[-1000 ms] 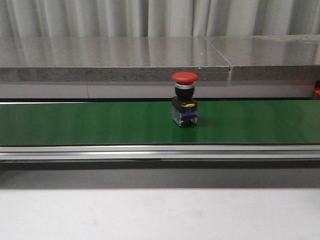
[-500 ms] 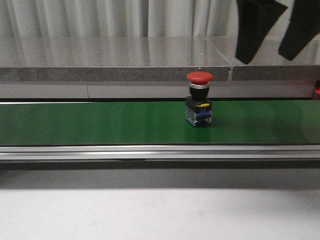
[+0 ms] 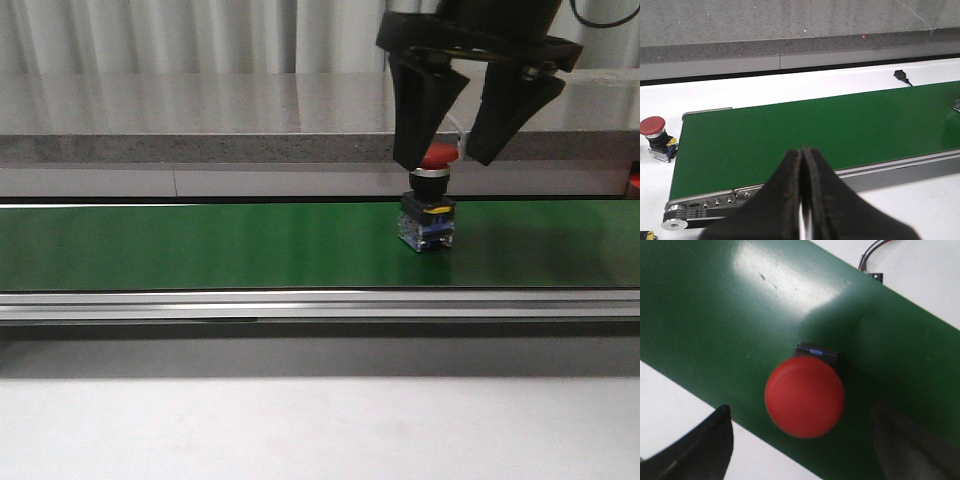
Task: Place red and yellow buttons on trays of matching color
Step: 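Grasp the red button on the belt with the right gripper and lift, then lower the red button into the red tray and open the right gripper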
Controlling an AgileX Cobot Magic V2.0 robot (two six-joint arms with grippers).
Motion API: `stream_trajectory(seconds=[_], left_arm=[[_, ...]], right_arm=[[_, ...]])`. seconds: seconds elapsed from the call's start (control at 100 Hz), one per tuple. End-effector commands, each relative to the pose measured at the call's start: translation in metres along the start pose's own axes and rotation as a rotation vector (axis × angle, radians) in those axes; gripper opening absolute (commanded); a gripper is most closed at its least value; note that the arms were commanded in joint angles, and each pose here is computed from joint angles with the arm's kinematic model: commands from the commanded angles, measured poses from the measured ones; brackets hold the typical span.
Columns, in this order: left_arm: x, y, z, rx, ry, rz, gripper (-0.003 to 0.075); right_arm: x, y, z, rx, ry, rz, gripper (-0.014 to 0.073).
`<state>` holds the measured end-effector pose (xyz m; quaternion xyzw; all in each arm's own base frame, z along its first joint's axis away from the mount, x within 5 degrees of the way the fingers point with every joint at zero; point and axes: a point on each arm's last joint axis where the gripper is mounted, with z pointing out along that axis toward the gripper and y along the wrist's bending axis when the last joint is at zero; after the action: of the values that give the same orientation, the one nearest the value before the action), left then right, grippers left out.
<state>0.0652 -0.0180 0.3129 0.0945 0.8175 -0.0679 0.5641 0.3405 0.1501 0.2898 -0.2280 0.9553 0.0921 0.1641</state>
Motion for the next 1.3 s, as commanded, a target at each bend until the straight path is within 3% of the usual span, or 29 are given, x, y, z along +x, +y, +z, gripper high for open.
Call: stream_trajectory(seconds=[0.0, 0.24, 0.33, 0.48, 0.6, 1.0, 1.29], left_arm=[[-0.014, 0.000, -0.003, 0.006, -0.089, -0.015, -0.0021], [-0.014, 0.000, -0.003, 0.006, -0.089, -0.015, -0.0021], [-0.014, 0.000, -0.003, 0.006, -0.089, -0.015, -0.0021], [-0.014, 0.000, -0.003, 0.006, -0.089, -0.015, -0.0021], [-0.014, 0.000, -0.003, 0.006, -0.089, -0.015, -0.0021], [-0.014, 0.000, -0.003, 0.006, -0.089, -0.015, -0.0021], [-0.014, 0.000, -0.003, 0.006, -0.089, -0.015, -0.0021]], right_arm=[[-0.012, 0.002, -0.019, -0.001, -0.117, -0.020, 0.0538], [-0.015, 0.001, -0.013, 0.007, -0.128, -0.021, 0.0233], [-0.015, 0.000, -0.015, 0.014, -0.138, -0.022, 0.0174], [-0.013, -0.007, -0.037, 0.029, -0.201, 0.012, 0.0162], [-0.007, -0.030, -0.065, 0.066, -0.276, 0.103, 0.0162], [0.047, -0.162, -0.127, 0.281, -0.400, 0.559, 0.0162], [0.087, -0.219, -0.148, 0.391, -0.452, 0.771, 0.0162]])
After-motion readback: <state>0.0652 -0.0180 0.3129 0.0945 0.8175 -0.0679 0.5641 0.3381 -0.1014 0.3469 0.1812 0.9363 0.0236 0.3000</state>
